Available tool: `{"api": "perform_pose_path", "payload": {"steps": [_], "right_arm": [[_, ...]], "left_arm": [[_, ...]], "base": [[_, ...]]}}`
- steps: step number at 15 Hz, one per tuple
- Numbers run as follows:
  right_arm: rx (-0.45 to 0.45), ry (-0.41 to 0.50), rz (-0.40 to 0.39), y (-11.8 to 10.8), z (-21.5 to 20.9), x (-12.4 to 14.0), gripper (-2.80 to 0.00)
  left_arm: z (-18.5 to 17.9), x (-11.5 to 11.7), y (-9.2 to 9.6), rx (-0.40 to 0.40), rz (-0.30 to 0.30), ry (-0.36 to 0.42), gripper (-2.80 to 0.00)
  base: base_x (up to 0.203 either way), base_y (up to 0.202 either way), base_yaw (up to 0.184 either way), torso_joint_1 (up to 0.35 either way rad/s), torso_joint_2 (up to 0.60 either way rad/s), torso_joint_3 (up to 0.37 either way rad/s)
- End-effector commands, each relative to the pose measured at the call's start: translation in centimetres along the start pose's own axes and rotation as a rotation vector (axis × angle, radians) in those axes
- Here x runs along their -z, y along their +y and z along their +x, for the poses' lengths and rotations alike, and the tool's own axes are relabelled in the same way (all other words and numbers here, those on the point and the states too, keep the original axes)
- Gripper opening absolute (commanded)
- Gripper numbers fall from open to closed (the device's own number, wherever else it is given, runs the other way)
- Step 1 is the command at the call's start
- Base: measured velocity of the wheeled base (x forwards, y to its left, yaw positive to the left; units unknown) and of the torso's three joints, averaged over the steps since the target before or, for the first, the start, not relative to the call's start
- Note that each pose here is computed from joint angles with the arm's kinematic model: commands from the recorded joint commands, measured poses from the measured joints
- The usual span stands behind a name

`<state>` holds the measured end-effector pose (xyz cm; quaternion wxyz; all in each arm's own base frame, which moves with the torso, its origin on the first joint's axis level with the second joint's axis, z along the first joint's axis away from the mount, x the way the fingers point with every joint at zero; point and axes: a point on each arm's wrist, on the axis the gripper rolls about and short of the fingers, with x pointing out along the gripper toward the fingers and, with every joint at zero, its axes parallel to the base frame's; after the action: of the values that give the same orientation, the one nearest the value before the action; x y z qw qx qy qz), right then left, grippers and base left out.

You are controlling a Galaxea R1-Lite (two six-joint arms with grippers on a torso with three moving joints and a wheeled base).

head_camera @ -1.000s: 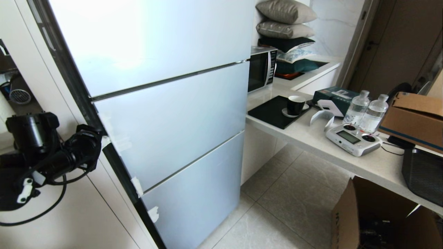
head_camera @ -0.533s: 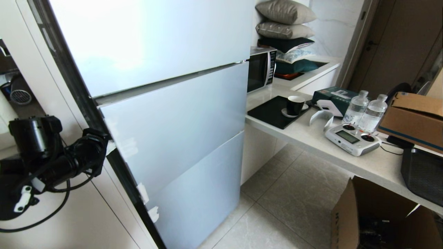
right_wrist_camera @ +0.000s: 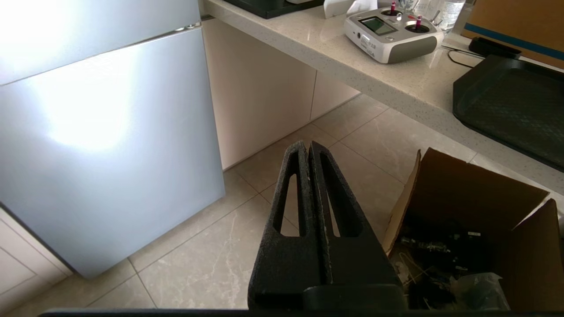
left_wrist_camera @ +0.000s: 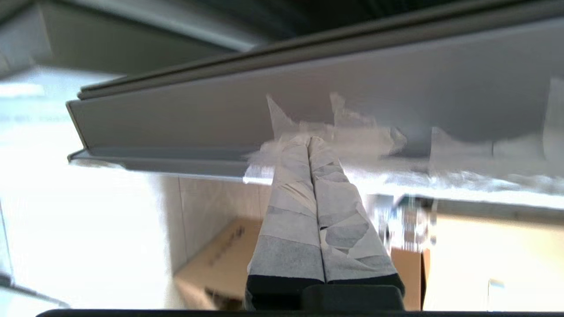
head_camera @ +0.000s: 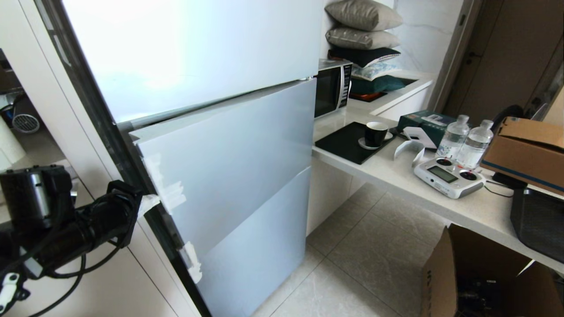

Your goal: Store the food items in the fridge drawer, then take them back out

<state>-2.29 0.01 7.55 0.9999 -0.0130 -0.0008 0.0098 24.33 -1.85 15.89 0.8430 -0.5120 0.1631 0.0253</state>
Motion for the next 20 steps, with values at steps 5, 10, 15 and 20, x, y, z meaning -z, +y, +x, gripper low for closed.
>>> {"api": "perform_pose_path", "payload": {"steps": [5,10,15,20], "right_arm": [[0.0,0.001,0.0,0.0,0.0,0.0,-2.8],[-0.001,0.001,0.0,0.0,0.0,0.0,-2.8],[-0.002,0.001,0.0,0.0,0.0,0.0,-2.8],[-0.001,0.001,0.0,0.0,0.0,0.0,-2.8]], "left_arm": [[-1.5,1.8,-1.0,0.057,0.02,0.055,-2.8],[-2.6,4.4,-1.3,0.098,0.087,0.166,-2.8],[-6.5,5.8,-1.3,0.213,0.149,0.256,-2.8],[-12.4,4.1,-2.3,0.435,0.284,0.173,-2.8]], "base": [[0.0,0.0,0.0,0.0,0.0,0.0],[0.0,0.0,0.0,0.0,0.0,0.0],[0.0,0.0,0.0,0.0,0.0,0.0],[0.0,0.0,0.0,0.0,0.0,0.0]]}}
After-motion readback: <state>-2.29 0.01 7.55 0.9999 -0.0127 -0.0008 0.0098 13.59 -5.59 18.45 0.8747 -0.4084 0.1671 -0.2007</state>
